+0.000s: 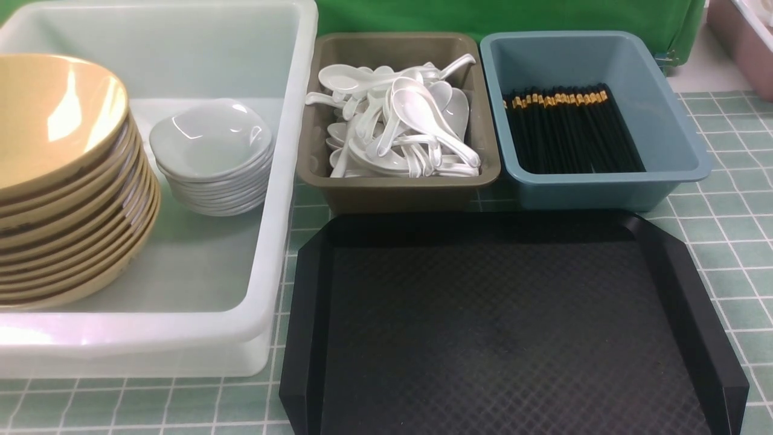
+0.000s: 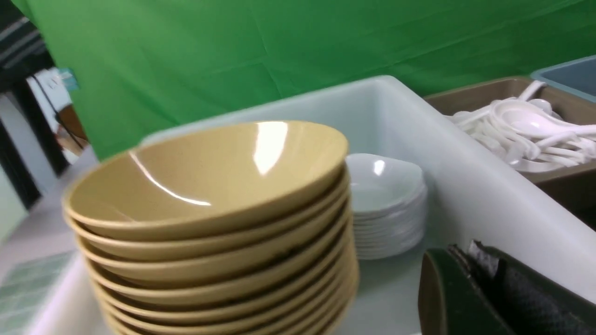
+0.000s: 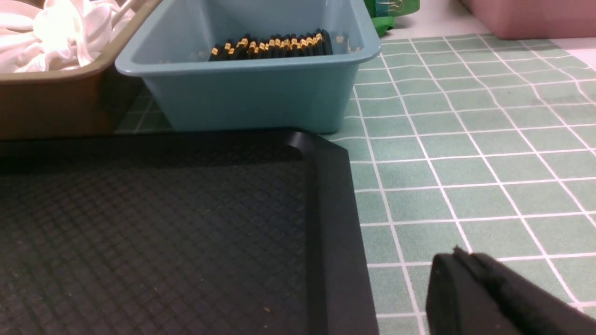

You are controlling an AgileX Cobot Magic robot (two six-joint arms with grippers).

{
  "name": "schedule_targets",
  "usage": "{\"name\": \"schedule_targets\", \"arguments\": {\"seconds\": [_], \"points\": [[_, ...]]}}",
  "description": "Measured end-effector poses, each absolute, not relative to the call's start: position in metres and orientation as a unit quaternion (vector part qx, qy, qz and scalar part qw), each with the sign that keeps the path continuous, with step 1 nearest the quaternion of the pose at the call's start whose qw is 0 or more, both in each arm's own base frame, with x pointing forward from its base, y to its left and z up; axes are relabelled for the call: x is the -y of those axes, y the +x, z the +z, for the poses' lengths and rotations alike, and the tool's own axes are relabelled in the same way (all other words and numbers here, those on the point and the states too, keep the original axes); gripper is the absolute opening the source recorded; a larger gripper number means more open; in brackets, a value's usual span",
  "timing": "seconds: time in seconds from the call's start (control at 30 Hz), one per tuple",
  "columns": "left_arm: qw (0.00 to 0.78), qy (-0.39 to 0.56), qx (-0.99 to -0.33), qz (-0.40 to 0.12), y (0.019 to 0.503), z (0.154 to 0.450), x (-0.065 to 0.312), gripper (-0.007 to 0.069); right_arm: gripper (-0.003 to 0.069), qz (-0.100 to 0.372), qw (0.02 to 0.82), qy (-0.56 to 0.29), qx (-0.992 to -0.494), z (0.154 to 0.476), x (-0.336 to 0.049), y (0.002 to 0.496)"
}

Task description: On blue table put chopsticks spoon bowls plates into blue grey white boxes.

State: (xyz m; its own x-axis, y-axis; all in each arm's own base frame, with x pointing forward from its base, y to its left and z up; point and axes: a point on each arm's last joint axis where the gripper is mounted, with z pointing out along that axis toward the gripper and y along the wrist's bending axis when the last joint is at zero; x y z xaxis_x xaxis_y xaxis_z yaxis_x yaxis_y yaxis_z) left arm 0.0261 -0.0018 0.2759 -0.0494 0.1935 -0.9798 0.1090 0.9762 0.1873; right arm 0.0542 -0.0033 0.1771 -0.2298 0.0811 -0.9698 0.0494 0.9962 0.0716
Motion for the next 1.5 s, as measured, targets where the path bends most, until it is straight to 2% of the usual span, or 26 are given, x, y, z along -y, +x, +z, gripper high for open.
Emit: {"name": "schedule_targets", "arguments": {"seconds": [0.17, 0.27, 0.33, 0.6, 1.5], "points": [[0.686, 0.068, -0.725, 0.018, 0.046, 0.234, 0.004, 0.0001, 0.0036, 0.013, 0.619, 0.042, -0.784, 0.177, 0.003, 0.054], [0.677, 0.023, -0.735, 0.022, 0.055, 0.198, 0.001, 0.0001, 0.0036, 0.013, 0.619, 0.042, -0.784, 0.177, 0.003, 0.054], [0.667, 0.006, -0.745, 0.022, 0.056, 0.190, -0.001, 0.0001, 0.0036, 0.013, 0.619, 0.042, -0.784, 0.177, 0.003, 0.054], [0.622, -0.005, -0.783, 0.011, 0.054, 0.178, 0.000, 0.0001, 0.0040, 0.013, 0.619, 0.042, -0.784, 0.177, 0.003, 0.054], [0.622, -0.002, -0.783, 0.016, 0.054, 0.178, -0.001, 0.0001, 0.0062, 0.013, 0.618, 0.042, -0.785, 0.177, 0.003, 0.054]]}}
